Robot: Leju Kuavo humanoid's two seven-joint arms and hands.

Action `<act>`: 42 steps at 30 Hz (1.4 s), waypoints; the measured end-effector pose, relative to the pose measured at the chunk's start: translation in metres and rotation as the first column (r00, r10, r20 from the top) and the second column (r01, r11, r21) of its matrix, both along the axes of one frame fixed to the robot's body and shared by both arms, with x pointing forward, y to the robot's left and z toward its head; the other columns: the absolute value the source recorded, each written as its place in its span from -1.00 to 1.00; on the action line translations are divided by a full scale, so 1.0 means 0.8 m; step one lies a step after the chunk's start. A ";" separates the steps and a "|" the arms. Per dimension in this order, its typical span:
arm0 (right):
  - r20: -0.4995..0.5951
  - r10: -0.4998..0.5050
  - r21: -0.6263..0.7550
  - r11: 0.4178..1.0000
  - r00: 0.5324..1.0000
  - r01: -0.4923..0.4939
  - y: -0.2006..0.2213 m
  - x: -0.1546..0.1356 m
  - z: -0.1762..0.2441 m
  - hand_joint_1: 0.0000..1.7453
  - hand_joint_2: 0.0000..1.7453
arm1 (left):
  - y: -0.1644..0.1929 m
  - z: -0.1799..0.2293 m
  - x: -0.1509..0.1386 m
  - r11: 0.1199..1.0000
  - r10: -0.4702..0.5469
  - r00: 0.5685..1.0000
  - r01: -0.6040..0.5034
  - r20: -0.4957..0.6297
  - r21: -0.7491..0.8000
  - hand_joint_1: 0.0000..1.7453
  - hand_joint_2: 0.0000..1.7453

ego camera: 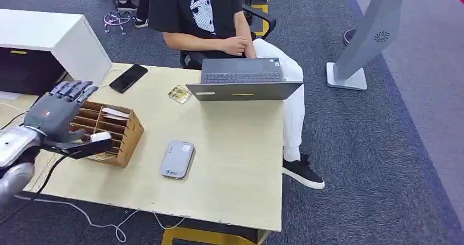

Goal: Pass the card to the sensor for recognition and then transmit it.

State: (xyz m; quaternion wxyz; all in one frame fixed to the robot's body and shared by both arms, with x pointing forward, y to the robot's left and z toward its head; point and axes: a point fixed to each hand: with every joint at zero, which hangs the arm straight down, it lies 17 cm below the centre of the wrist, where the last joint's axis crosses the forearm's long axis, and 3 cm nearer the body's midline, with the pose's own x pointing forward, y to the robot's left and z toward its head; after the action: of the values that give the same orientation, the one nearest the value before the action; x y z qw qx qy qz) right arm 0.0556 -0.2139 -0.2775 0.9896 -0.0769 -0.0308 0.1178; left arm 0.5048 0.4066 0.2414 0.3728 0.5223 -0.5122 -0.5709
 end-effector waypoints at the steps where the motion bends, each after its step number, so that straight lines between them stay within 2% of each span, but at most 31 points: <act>1: 0.002 -0.002 0.001 1.000 1.000 0.002 0.001 0.002 0.000 -1.00 1.00 | -0.009 0.000 0.008 1.000 0.004 1.000 -0.003 0.016 -0.018 -1.00 1.00; 10: 0.003 -0.005 0.002 1.000 1.000 0.005 0.002 0.003 0.000 -1.00 1.00 | -0.054 0.001 0.049 0.997 0.024 0.999 -0.021 0.040 -0.077 -1.00 1.00; 23: 0.002 -0.012 0.003 1.000 1.000 0.012 0.001 0.001 0.000 -1.00 1.00 | -0.073 -0.012 0.061 0.994 0.025 1.000 -0.023 0.018 -0.108 -1.00 1.00; 25: 0.002 -0.013 0.003 1.000 1.000 0.013 0.001 0.002 0.000 -1.00 1.00 | -0.079 -0.014 0.062 0.992 0.005 1.000 -0.004 0.000 -0.130 -1.00 1.00; 26: 0.003 -0.013 0.006 1.000 1.000 0.013 0.002 0.002 0.000 -1.00 1.00 | -0.093 -0.026 0.060 0.981 -0.049 0.997 0.036 -0.061 -0.189 -1.00 1.00; 28: 0.009 -0.002 0.010 1.000 1.000 0.002 0.003 0.003 0.000 -1.00 1.00 | -0.122 -0.052 0.045 0.931 -0.188 0.960 0.108 -0.205 -0.348 -1.00 1.00; 30: 0.009 0.003 0.016 1.000 1.000 -0.003 0.004 0.003 0.000 -1.00 1.00 | -0.124 -0.062 0.033 0.902 -0.251 0.929 0.123 -0.272 -0.413 -1.00 1.00; 38: 0.004 0.007 0.018 1.000 1.000 -0.007 0.004 -0.001 0.000 -1.00 1.00 | -0.090 -0.040 0.017 0.883 -0.293 0.897 0.122 -0.331 -0.453 -1.00 1.00; 42: 0.002 0.005 0.018 1.000 1.000 -0.005 0.004 -0.003 0.000 -1.00 1.00 | -0.076 -0.035 0.011 0.888 -0.290 0.895 0.120 -0.338 -0.444 -1.00 1.00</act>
State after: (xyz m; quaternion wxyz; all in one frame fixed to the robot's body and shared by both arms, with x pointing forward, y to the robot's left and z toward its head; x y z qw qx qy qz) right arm 0.0536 -0.2109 -0.2778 0.9899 -0.0681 -0.0333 0.1202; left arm 0.5139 0.3458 0.2137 0.5063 0.2472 -0.5882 -0.5801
